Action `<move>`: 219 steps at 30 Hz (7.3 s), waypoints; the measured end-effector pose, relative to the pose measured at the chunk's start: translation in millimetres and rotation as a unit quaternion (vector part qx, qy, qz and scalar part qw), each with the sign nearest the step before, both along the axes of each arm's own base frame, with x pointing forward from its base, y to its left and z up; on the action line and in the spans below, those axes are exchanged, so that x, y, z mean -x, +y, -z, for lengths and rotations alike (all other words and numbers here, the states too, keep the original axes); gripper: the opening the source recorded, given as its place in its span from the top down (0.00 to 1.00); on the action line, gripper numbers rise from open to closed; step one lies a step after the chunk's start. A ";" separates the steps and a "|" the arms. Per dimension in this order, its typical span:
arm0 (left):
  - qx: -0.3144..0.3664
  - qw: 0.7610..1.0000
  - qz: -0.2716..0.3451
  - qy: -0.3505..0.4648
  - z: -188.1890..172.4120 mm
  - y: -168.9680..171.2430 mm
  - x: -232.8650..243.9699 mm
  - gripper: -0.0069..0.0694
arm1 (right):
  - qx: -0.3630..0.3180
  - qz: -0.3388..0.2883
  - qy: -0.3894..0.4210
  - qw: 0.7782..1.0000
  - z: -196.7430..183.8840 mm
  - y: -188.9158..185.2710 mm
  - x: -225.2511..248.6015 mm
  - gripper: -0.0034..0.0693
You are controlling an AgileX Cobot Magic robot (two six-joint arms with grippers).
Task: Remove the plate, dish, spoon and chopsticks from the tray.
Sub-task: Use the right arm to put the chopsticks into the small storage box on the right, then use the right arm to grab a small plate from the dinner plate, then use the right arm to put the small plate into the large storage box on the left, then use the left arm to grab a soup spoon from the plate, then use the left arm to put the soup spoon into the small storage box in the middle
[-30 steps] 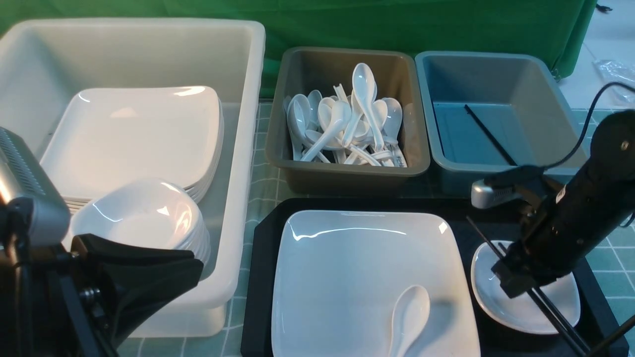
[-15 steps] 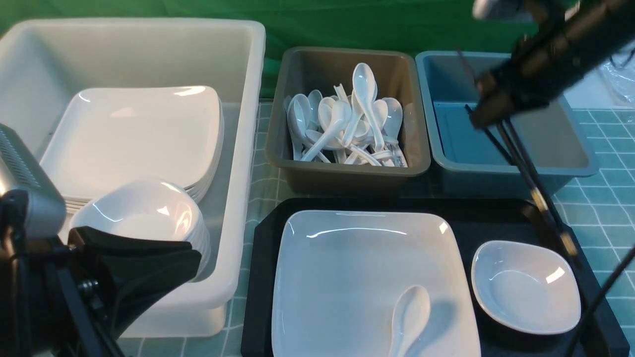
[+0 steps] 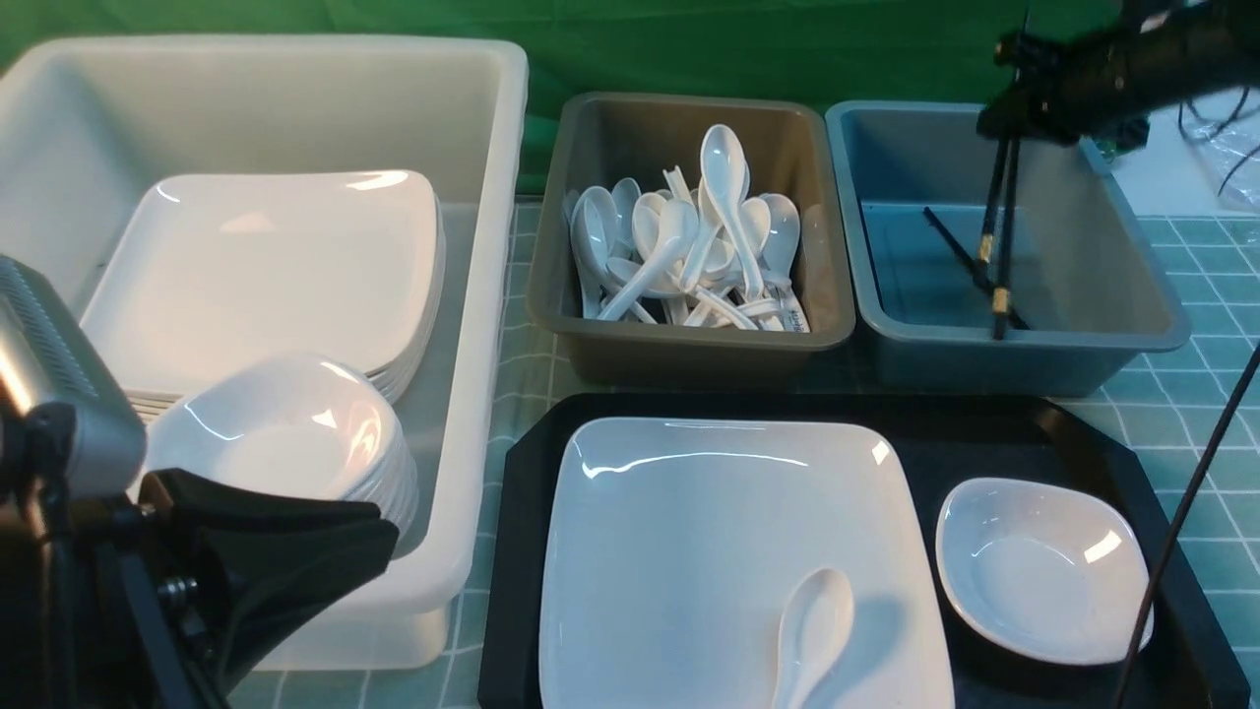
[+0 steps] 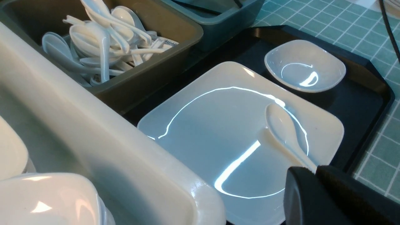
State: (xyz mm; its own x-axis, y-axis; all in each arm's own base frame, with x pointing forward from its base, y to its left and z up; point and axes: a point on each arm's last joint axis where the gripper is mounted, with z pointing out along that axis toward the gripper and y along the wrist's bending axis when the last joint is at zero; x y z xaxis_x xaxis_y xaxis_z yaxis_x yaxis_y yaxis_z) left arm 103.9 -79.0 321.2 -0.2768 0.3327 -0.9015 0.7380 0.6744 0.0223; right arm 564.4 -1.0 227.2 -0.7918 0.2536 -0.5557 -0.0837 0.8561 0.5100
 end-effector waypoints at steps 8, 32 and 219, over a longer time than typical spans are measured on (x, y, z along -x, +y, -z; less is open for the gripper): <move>-0.008 1.000 -0.005 -0.008 0.1 1.3 -1.0 0.87 | 0.012 -0.008 0.020 1.000 -2.5 7.2 4.5 0.21; -0.022 1.000 -0.005 -0.016 0.5 2.8 -1.0 0.87 | 0.241 -0.148 -0.124 0.951 -247.1 129.6 216.2 0.80; -0.078 0.978 -0.149 0.124 11.9 -140.5 -325.4 0.26 | 0.162 -0.203 -0.170 0.951 -169.7 27.1 516.1 0.76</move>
State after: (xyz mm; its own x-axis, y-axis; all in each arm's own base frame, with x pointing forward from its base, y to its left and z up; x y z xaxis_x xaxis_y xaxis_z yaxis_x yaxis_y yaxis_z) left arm 429.3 -219.5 309.3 -0.5867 0.3312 -0.7390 0.5041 0.8636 -0.0132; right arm 48.3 26.1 396.9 -0.5488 -0.2628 -0.7936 -0.5542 0.8250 0.1101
